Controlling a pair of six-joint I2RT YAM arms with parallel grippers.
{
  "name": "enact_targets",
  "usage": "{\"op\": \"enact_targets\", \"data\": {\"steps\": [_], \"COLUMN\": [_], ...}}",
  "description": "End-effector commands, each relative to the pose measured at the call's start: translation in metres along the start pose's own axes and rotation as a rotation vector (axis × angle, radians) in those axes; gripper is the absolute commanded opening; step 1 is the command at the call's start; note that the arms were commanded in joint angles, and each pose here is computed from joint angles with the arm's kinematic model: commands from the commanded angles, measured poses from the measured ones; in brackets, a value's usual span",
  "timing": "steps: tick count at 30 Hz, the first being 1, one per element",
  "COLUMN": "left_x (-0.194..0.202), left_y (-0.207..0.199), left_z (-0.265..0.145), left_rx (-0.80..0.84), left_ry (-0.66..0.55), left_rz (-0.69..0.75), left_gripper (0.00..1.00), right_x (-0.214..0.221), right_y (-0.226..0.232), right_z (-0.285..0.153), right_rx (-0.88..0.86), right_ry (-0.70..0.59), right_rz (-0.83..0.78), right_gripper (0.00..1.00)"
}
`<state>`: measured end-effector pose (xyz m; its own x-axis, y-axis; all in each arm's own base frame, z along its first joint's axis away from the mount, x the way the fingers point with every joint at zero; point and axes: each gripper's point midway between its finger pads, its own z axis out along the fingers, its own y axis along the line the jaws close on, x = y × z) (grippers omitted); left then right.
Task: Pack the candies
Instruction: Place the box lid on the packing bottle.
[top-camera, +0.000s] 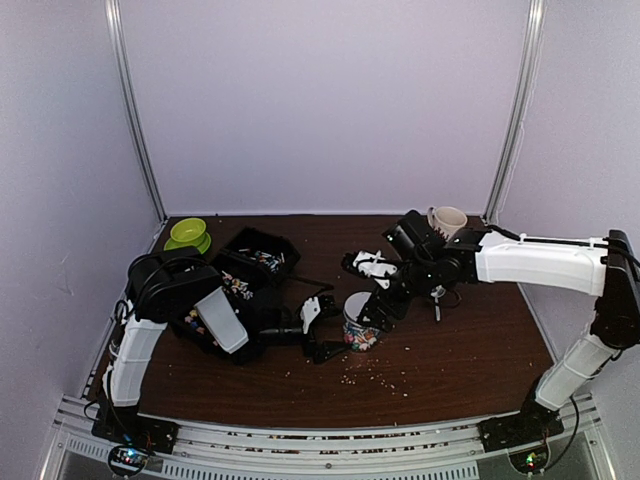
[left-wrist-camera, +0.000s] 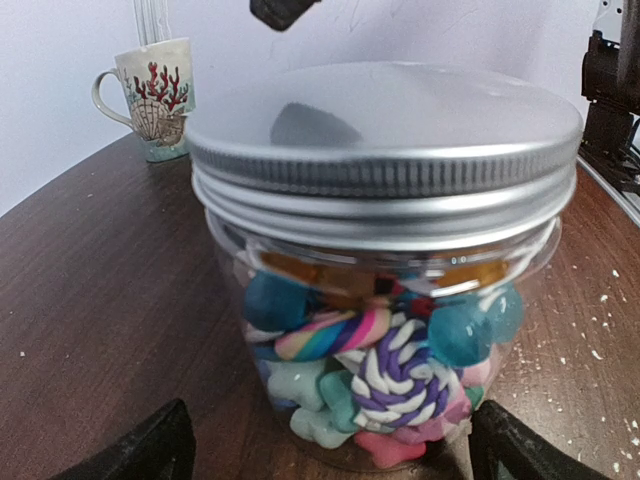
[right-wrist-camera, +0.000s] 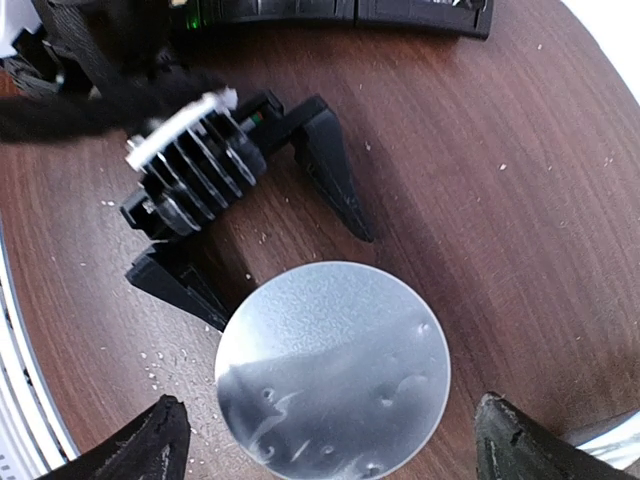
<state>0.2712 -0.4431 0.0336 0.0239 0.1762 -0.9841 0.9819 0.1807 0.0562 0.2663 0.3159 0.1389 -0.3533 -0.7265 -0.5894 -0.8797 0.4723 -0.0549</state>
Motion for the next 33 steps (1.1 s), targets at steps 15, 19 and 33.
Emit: {"op": "enact_targets", "data": {"steps": [15, 19, 33], "left_x": [-0.01, -0.009, 0.009], "left_y": [-0.02, -0.023, -0.016], "left_z": [0.013, 0.019, 0.034], "left_rx": [0.162, 0.211, 0.224], "left_ry": [-0.048, -0.04, -0.009], "left_rz": [0.017, 0.013, -0.013], "left_gripper": [0.98, 0.98, 0.98], "right_x": [-0.036, -0.03, -0.02], "right_y": [-0.052, -0.058, -0.064], "right_z": [-0.048, -0.058, -0.066], "right_rx": [0.263, 0.318, 0.341], "right_ry": [-0.267, -0.286, -0.363], "right_rz": [0.157, 0.152, 0.221], "right_gripper": [1.0, 1.0, 1.0]}}
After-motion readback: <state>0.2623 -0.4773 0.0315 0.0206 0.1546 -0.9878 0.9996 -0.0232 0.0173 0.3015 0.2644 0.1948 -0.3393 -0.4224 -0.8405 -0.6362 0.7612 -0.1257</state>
